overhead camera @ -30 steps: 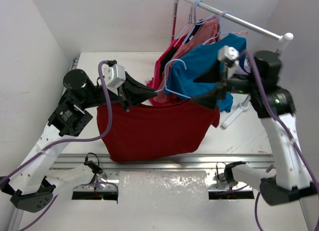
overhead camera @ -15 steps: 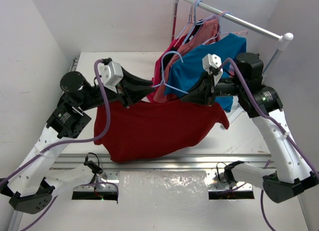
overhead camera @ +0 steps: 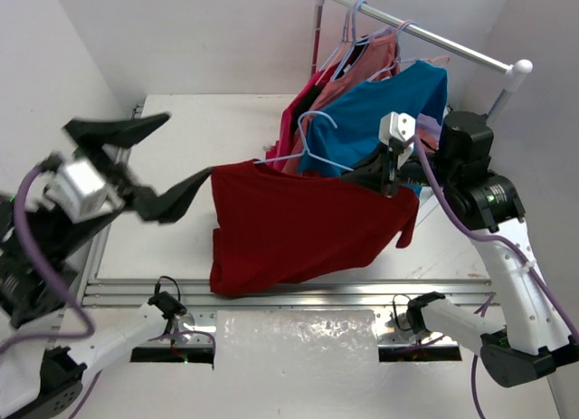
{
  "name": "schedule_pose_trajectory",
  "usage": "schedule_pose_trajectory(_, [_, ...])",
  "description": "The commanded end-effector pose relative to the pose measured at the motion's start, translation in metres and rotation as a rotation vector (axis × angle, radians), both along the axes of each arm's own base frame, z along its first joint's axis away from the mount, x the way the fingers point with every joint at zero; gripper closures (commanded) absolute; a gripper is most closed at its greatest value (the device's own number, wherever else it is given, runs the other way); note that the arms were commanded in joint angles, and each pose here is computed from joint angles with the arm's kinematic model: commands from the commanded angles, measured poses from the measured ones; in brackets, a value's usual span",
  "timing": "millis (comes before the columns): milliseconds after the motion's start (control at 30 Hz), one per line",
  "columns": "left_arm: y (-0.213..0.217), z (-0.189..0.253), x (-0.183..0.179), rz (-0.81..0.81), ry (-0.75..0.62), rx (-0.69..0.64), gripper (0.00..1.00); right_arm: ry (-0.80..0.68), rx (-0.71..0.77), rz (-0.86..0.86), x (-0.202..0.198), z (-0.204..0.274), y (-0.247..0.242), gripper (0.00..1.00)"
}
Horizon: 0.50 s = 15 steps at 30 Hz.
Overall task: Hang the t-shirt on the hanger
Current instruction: Place the hanger at the clothesline.
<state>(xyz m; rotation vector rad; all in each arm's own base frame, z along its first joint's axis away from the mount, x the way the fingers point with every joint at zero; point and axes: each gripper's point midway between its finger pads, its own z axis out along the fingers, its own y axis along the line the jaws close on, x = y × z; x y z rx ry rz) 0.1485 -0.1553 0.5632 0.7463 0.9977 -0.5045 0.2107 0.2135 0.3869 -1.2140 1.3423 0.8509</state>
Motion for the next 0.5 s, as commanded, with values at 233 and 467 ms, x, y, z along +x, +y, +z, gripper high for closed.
schedule_pose_trajectory(233, [-0.003,-0.101,-0.010,-0.049,0.155,0.238,0.08,-0.217,0.045,0.226,-0.073,0.047,-0.007,1.00])
schedule_pose_trajectory(467, [-0.028,-0.125,-0.029,-0.247,0.224,0.299,0.36,-0.239,0.076,0.270,-0.089,0.063,-0.008,1.00])
